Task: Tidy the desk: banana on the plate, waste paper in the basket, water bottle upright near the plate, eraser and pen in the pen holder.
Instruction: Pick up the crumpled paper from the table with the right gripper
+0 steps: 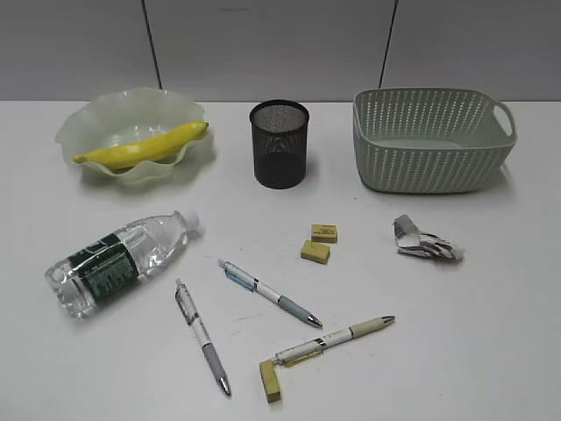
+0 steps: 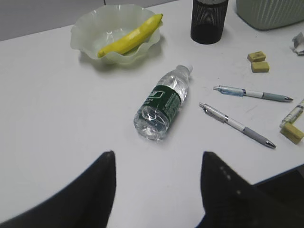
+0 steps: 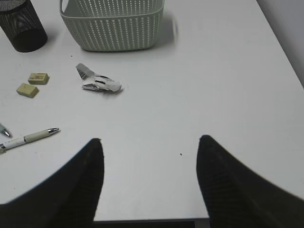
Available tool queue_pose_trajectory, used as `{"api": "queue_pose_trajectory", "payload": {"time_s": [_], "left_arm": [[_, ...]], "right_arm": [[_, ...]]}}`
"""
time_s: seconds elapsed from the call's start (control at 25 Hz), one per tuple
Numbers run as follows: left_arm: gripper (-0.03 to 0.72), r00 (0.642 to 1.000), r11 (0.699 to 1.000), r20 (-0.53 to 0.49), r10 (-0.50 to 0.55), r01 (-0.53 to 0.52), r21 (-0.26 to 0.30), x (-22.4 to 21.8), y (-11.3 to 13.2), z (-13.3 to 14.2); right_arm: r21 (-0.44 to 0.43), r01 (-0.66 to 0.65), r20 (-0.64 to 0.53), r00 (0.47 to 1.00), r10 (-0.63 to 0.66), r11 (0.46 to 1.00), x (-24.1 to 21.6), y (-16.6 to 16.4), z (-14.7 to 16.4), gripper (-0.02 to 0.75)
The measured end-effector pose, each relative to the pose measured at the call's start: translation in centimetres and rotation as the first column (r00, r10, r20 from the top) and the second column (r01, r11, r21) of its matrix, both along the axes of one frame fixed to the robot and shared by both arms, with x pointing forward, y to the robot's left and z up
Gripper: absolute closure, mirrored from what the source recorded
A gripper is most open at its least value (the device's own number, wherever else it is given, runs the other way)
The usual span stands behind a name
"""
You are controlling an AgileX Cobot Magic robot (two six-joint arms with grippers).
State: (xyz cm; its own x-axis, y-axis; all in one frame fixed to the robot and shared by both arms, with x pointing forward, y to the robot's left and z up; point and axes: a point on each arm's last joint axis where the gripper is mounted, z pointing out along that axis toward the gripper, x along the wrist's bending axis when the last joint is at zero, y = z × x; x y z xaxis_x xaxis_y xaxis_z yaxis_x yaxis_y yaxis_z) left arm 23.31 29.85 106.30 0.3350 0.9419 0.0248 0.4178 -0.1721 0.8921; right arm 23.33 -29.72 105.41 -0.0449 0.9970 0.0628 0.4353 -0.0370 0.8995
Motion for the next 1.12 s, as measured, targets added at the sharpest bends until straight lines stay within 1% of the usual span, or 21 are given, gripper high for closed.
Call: {"api": "queue_pose_trajectory", "payload": {"time_s": [0.16,0.32,0.4,0.52,0.56,0.68,0.84,0.96,1.12], "left_arm": [[0.259,0.999,1.000,0.037,0.000,0.000,-0.011,-0.5,0.1,0.0],[0.259,0.999,1.000,0.039,-0.001,0.001,-0.013,-0.6,0.1,0.0],[0.260,0.999,1.000,0.038,-0.001,0.001,-0.013,-0.6,0.1,0.0],[0.260,0.999,1.000,0.038,-0.001,0.002,-0.014,-0.6,0.1,0.0],[0.261,0.999,1.000,0.038,-0.001,0.002,-0.014,-0.6,0.1,0.0],[0.275,0.999,1.000,0.038,-0.002,0.002,-0.014,-0.6,0.1,0.0],[0.296,0.999,1.000,0.038,-0.002,0.002,-0.014,-0.6,0.1,0.0],[0.300,0.999,1.000,0.038,-0.002,0.003,-0.015,-0.6,0.1,0.0],[0.301,0.999,1.000,0.038,-0.002,0.002,-0.016,-0.6,0.1,0.0]], "right_arm": [[-0.001,0.000,0.008,1.000,0.000,1.000,0.0,0.0,0.2,0.248],[-0.018,-0.018,0.080,0.997,0.019,1.000,0.2,0.1,1.4,0.248],[-0.032,-0.044,0.122,0.991,0.048,0.999,0.9,0.3,2.1,0.248],[-0.045,-0.111,0.131,0.984,0.116,0.993,2.9,1.0,3.0,0.248],[-0.051,-0.134,0.114,0.984,0.139,0.990,3.7,1.2,3.1,0.248],[-0.079,-0.217,-0.012,0.976,0.217,0.973,7.3,1.9,3.3,0.248],[-0.089,-0.320,-0.160,0.939,0.304,0.943,12.1,3.0,3.8,0.248],[-0.114,-0.409,-0.291,0.885,0.363,0.905,17.0,4.5,3.9,0.248],[-0.159,-0.505,-0.441,0.805,0.397,0.848,22.6,6.7,3.0,0.234]]}}
